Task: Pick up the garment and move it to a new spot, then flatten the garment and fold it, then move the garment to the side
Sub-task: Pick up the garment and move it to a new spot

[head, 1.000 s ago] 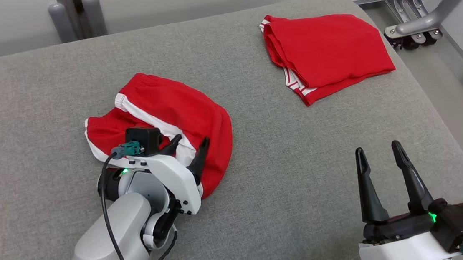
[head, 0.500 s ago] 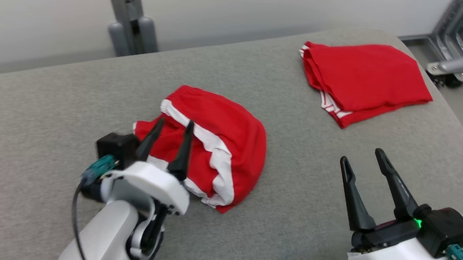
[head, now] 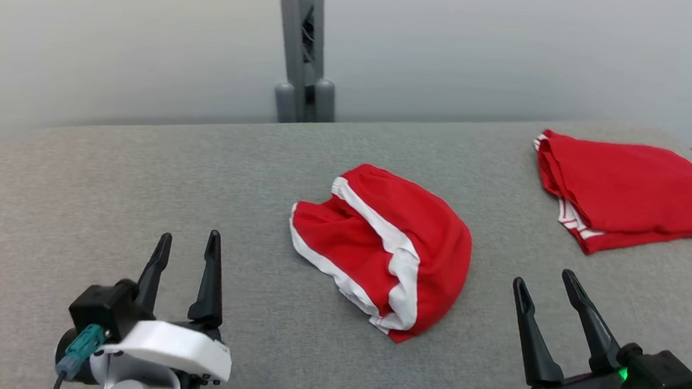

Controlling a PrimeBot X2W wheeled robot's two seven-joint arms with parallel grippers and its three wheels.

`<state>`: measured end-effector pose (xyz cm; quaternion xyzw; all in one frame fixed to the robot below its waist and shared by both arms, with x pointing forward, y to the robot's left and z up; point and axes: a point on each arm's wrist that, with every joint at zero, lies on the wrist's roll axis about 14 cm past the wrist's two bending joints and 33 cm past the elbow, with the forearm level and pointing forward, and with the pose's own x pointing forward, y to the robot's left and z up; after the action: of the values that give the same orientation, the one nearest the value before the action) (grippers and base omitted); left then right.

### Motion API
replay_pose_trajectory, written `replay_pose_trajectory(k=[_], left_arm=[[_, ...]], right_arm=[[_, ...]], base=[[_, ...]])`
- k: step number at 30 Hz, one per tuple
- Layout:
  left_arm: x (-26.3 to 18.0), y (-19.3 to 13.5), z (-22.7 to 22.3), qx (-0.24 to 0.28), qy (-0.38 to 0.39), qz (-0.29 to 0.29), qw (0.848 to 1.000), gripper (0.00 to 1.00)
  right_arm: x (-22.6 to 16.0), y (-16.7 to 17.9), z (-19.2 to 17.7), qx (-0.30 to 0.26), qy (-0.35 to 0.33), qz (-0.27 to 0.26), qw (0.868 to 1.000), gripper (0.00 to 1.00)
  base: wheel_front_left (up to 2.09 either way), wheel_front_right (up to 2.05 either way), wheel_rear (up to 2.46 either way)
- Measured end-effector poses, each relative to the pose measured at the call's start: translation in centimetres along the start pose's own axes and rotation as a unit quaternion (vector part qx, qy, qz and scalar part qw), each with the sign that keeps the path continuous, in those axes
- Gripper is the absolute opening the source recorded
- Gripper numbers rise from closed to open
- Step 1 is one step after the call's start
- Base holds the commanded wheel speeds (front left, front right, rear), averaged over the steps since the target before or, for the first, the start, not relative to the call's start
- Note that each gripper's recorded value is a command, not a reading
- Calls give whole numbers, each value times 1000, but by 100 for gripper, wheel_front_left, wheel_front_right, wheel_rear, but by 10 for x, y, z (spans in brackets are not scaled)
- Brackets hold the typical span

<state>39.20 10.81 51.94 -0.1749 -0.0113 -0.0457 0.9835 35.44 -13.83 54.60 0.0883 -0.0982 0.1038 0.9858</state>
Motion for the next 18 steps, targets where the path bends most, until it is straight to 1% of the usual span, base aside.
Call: replay_pose_trajectory(k=[2,5,12,18], left_arm=[[-9,10,13,11,-21,13,1000,100],[-23,25,29,49,-48,26,997,100],[-58,48,45,128,-79,57,987,100],[-78,55,39,125,-77,82,986,100]], right_arm=[[0,5,-1,2,1,8,1000,100],[0,12,0,3,-1,17,1000,100],[-4,21,-1,2,2,29,1000,100],[-13,20,-13,5,21,25,999,100]], base=[[0,0,0],[0,0,0],[0,0,0],[0,0,0]])
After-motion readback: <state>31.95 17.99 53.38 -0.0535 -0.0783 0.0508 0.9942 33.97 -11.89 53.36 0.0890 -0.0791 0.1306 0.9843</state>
